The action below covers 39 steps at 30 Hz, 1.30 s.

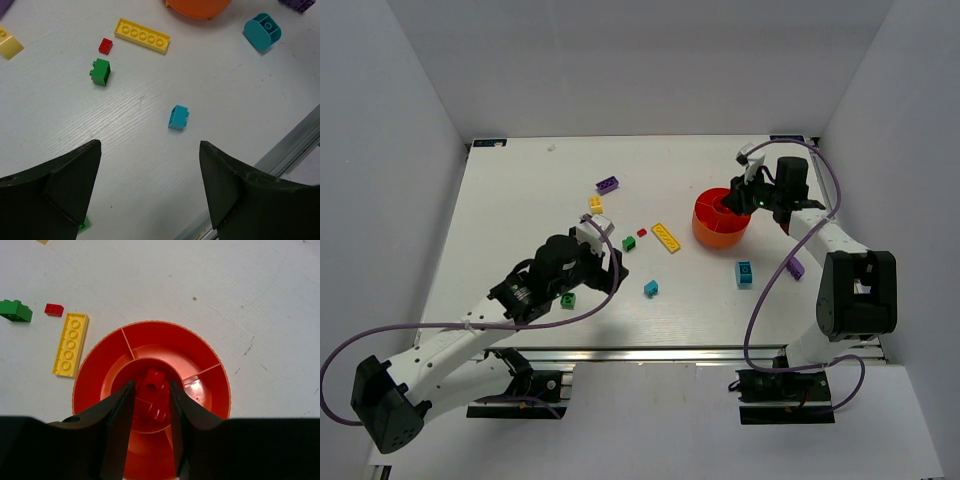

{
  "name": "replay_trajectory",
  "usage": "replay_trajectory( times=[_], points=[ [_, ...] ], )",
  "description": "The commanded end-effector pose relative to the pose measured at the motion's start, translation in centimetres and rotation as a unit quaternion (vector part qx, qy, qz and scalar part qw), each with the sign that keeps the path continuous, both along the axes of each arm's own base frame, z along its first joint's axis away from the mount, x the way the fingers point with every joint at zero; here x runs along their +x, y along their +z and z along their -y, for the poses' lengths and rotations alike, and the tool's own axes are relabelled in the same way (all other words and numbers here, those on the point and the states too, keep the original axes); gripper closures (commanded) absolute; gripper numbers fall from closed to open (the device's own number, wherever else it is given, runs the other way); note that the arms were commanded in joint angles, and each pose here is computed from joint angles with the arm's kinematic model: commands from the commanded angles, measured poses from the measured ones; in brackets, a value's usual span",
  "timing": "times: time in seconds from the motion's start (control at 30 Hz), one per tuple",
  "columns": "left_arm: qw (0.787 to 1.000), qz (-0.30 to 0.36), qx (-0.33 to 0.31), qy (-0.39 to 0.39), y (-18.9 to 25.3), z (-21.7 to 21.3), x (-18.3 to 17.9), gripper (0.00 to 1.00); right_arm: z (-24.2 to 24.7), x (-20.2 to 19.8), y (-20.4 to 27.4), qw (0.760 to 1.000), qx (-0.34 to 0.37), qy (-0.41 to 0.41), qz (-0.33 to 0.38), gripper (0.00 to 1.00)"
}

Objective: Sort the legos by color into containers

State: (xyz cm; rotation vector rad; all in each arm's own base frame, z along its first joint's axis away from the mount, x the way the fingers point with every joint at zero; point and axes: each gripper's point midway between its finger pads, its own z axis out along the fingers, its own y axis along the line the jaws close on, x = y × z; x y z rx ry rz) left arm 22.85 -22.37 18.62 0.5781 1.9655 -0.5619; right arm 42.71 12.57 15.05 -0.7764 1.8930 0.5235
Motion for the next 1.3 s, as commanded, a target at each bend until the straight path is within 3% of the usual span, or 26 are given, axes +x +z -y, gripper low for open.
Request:
replay_trajectory(
  times=[0.0,0.17,0.27,0.37,0.4,0.43,0.5,0.57,0.6,0.67,0.7,0.93,1.1,1.27],
  points=[
    [1.0,0.004,-0.006,-0.014,0.2,0.6,-0.1,0.11,-0.2,0.9,1.9,1.0,0.004,0.003,0.021,0.59],
    [1.0,0.0,-0.02,-0.012,0.8,1.5,0.7,0.12,0.1,0.2,4.1,0.999,0.004,0.003,0.043,0.6],
    [1.0,-0.012,-0.02,-0.006,1.2,2.6,1.9,0.17,0.1,-2.1,6.7,0.997,0.016,0.004,0.075,0.65],
    [1.0,-0.025,-0.004,0.003,1.0,3.8,3.5,0.33,-0.6,-5.5,9.0,0.995,0.07,0.006,0.073,0.68],
    [1.0,-0.025,0.003,0.009,1.0,4.0,4.1,0.39,-0.5,-6.7,9.9,0.994,0.086,0.004,0.068,0.75],
    [0.999,-0.038,0.023,0.015,-0.4,4.3,4.8,0.52,-0.7,-7.4,9.8,0.993,0.112,-0.011,0.033,0.8],
    [0.999,-0.028,0.033,0.022,0.3,4.7,6.4,0.57,-1.0,-9.6,9.4,0.993,0.12,0.014,-0.006,0.83],
    [0.997,-0.033,0.063,0.016,-0.6,5.5,7.6,0.5,-2.1,-11.9,10.3,0.987,0.135,0.088,-0.011,0.72],
    [0.996,-0.037,0.076,0.013,-0.9,5.8,8.0,0.43,-2.4,-13.9,11.1,0.978,0.157,0.139,-0.016,0.58],
    [0.993,-0.046,0.112,0.002,-2.1,6.1,8.7,0.29,-2.4,-15.0,12.0,0.971,0.163,0.173,0.001,0.47],
    [0.991,-0.052,0.123,0.002,-2.5,6.6,9.9,0.27,-2.5,-15.9,12.7,0.967,0.169,0.19,0.01,0.42],
    [0.984,-0.08,0.157,-0.023,-6.0,7.7,13.4,0.26,-1.8,-16.7,12.7,0.966,0.159,0.203,0.025,0.4],
    [0.98,-0.086,0.168,-0.056,-7.7,7.7,14.6,0.33,-1.4,-16.8,12.7,0.968,0.147,0.199,0.042,0.41],
    [0.979,-0.092,0.175,-0.057,-9.0,7.5,16.5,0.34,-1.3,-17.2,12.9,0.967,0.146,0.204,0.05,0.42]
  ],
)
